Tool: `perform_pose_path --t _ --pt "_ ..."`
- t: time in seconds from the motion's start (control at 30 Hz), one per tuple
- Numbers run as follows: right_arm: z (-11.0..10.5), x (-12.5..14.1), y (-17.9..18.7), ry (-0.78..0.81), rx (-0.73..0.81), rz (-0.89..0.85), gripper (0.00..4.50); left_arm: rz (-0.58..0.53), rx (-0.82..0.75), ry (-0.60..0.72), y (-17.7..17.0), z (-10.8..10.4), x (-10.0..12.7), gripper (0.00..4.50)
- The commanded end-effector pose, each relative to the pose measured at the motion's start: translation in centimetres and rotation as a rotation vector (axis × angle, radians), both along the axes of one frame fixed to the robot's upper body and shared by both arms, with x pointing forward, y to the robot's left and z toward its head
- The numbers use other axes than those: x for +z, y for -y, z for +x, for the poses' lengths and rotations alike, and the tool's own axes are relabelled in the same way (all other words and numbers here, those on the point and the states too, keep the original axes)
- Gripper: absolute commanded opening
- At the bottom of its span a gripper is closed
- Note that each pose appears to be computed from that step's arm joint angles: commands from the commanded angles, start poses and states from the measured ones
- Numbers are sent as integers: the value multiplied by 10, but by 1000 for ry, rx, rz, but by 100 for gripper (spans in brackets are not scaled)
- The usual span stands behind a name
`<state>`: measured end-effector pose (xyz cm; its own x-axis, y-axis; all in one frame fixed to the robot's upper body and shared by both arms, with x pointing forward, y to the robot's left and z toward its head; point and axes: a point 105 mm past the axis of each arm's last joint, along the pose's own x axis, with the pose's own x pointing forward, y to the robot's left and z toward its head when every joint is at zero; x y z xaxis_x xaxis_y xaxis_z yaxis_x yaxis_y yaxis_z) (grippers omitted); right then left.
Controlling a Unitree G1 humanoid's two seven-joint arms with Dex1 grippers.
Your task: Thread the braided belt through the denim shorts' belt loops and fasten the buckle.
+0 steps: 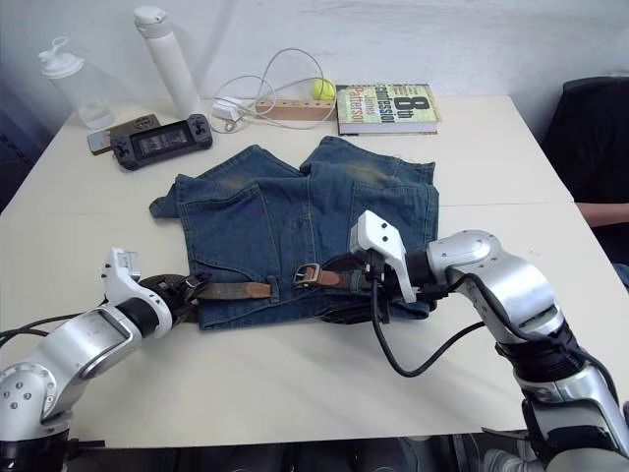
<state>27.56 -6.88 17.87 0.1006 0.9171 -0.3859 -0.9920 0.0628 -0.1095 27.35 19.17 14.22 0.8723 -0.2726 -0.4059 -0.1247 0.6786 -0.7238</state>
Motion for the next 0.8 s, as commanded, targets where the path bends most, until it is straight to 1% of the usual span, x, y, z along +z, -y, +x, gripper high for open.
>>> perform_pose_path --t 0.03,0.1,0.23,0.33,0.5,0.6,0.63,0.67,0.73,0.8 --pt "0 2 -11 73 17 12 449 38 -6 43 -6 -3 11 0" --pt "1 3 -13 85 16 21 449 41 -17 36 -3 -2 11 0" --pt "3 5 -17 96 10 40 449 -13 -42 18 17 7 9 0" --pt "4 6 -17 98 5 45 449 -35 -57 9 24 12 8 0" --pt "4 6 -16 100 -4 43 449 -31 -50 -3 20 18 6 0" --pt "3 6 -14 100 -10 41 449 -62 -21 -9 16 16 3 0" --pt "3 6 -14 98 -11 41 449 -75 3 -26 12 14 -2 0" --pt "3 5 -14 97 -12 40 449 -97 32 -39 8 12 -6 0" --pt "2 5 -14 96 -12 41 449 -221 148 -40 -4 11 -10 0" --pt "2 5 -13 96 -12 42 449 -306 201 -39 -4 9 -12 0"
